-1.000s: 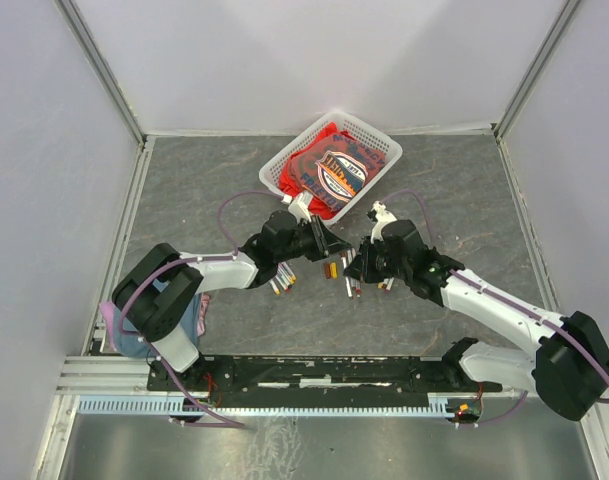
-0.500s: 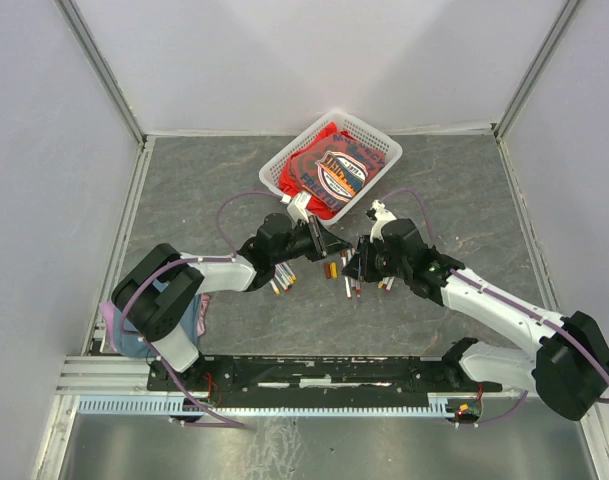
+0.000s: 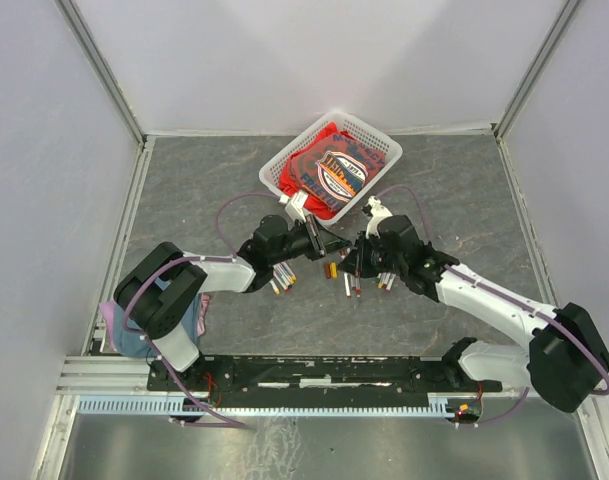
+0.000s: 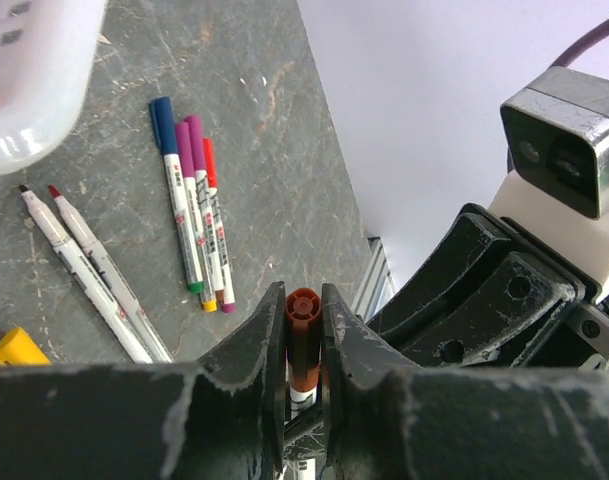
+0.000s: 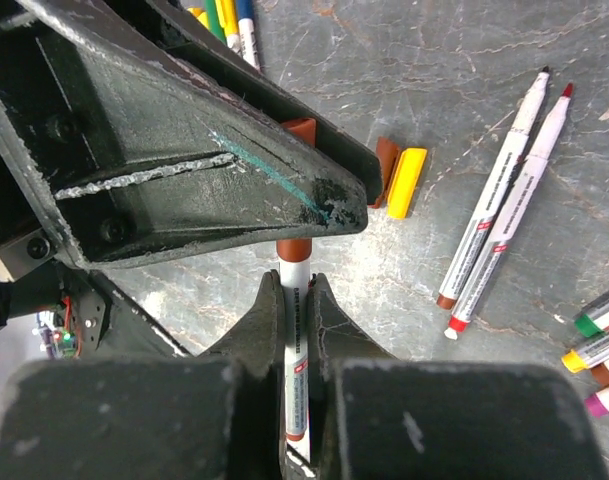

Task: Open the pen caps

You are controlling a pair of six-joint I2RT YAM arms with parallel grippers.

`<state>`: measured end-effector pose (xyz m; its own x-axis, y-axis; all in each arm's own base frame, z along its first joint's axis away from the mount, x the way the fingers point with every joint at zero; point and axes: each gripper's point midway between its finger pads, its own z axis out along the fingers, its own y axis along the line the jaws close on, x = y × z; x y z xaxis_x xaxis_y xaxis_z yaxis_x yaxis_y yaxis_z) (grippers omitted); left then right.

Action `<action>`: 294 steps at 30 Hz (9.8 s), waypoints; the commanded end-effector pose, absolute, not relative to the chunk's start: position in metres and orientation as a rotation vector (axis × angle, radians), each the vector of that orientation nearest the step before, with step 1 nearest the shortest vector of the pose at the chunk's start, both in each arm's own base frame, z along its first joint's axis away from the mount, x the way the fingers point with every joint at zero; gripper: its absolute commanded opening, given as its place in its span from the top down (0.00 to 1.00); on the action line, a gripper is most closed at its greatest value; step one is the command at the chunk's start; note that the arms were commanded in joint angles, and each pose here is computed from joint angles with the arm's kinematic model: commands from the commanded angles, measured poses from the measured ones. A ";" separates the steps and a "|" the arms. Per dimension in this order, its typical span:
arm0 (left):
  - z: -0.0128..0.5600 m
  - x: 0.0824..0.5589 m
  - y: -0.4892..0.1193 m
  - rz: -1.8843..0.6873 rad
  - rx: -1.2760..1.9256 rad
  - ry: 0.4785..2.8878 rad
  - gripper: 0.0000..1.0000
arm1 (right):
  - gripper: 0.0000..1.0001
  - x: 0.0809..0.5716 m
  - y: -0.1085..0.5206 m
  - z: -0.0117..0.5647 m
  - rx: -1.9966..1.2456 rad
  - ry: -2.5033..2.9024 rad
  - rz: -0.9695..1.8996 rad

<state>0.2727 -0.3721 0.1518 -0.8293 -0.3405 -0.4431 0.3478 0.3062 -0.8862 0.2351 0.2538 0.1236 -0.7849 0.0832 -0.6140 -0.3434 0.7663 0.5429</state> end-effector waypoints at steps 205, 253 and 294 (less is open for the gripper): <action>0.124 0.293 -0.340 -0.982 -0.004 2.137 0.50 | 0.99 0.263 0.099 0.038 0.390 2.557 0.066; 0.134 0.289 -0.395 -1.397 0.039 2.113 0.61 | 0.99 0.254 0.236 0.127 -0.185 2.335 0.587; 0.170 0.305 -0.373 -1.551 -0.026 1.910 0.97 | 0.99 0.261 0.217 0.122 -0.173 2.336 0.641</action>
